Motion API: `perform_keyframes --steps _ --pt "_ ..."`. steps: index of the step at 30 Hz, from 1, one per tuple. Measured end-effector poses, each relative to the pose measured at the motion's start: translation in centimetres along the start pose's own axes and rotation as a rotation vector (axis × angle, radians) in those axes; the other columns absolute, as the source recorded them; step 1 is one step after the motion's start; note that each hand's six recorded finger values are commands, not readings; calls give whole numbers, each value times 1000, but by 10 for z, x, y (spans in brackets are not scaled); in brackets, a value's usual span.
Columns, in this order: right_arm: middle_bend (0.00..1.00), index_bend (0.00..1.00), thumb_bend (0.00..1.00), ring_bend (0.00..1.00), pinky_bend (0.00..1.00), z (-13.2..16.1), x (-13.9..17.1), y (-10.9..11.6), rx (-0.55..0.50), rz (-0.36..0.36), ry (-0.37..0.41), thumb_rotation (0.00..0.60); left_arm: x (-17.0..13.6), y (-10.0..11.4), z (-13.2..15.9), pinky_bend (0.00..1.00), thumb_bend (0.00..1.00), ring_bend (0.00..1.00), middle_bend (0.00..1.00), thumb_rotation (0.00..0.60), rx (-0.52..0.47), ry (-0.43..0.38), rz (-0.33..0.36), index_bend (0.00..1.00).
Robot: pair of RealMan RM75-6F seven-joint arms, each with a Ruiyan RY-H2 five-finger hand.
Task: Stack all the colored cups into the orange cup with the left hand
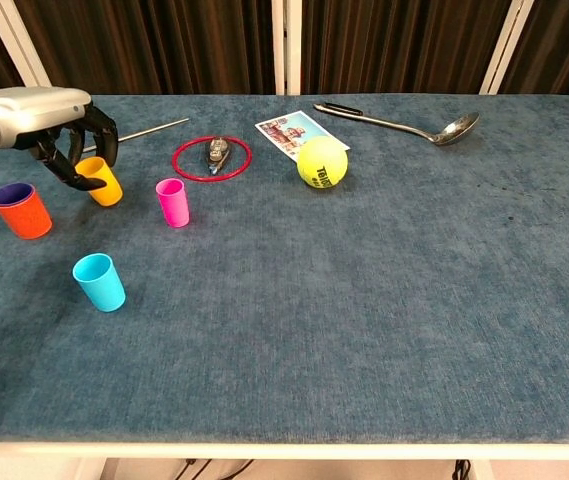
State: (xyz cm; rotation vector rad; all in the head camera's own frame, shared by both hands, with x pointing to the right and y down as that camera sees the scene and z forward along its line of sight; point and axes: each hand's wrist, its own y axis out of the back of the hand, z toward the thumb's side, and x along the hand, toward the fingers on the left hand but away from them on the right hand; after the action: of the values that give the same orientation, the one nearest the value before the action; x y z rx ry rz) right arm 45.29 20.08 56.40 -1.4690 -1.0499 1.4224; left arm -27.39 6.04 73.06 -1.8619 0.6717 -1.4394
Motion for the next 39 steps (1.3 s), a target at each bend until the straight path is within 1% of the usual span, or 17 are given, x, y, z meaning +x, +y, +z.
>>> perform_keyframes --steps 6,12,15,18,20,22,26,29,32,39 --pt "0 0 353 0 0 3 1 3 1 -9 4 600 -7 20 2 199 320 559 513 600 -4 -14 40 515" --pt "0 0 353 0 0 4 4 3 2 -6 9 600 -25 50 -2 199 319 559 512 600 -6 -9 92 515" --pt "0 0 353 0 0 4 4 4 4 -9 10 600 -39 59 -11 199 319 559 511 600 -6 15 80 515" --pt "0 0 353 0 0 5 4 4 4 -4 11 600 -55 64 -22 197 320 559 511 600 8 53 44 515" --pt "0 0 352 0 0 6 4 3 5 1 14 600 -66 62 -27 195 320 559 511 600 33 76 9 515" --pt "0 0 353 0 0 8 4 1 3 5 18 600 -75 55 -30 196 320 559 511 600 56 92 -29 515" --pt "0 0 353 0 0 12 4 0 2 7 29 600 -84 40 -33 201 319 559 511 600 84 105 -68 515" --pt "0 0 353 0 0 14 5 -1 2 8 32 600 -84 29 -30 201 319 558 510 600 73 104 -80 515" --pt "0 0 353 0 0 13 6 -1 2 10 30 600 -82 23 -31 201 319 558 510 600 83 105 -78 515" --pt "0 0 353 0 0 8 7 -1 1 10 20 600 -76 22 -35 202 320 558 509 600 82 118 -64 515"
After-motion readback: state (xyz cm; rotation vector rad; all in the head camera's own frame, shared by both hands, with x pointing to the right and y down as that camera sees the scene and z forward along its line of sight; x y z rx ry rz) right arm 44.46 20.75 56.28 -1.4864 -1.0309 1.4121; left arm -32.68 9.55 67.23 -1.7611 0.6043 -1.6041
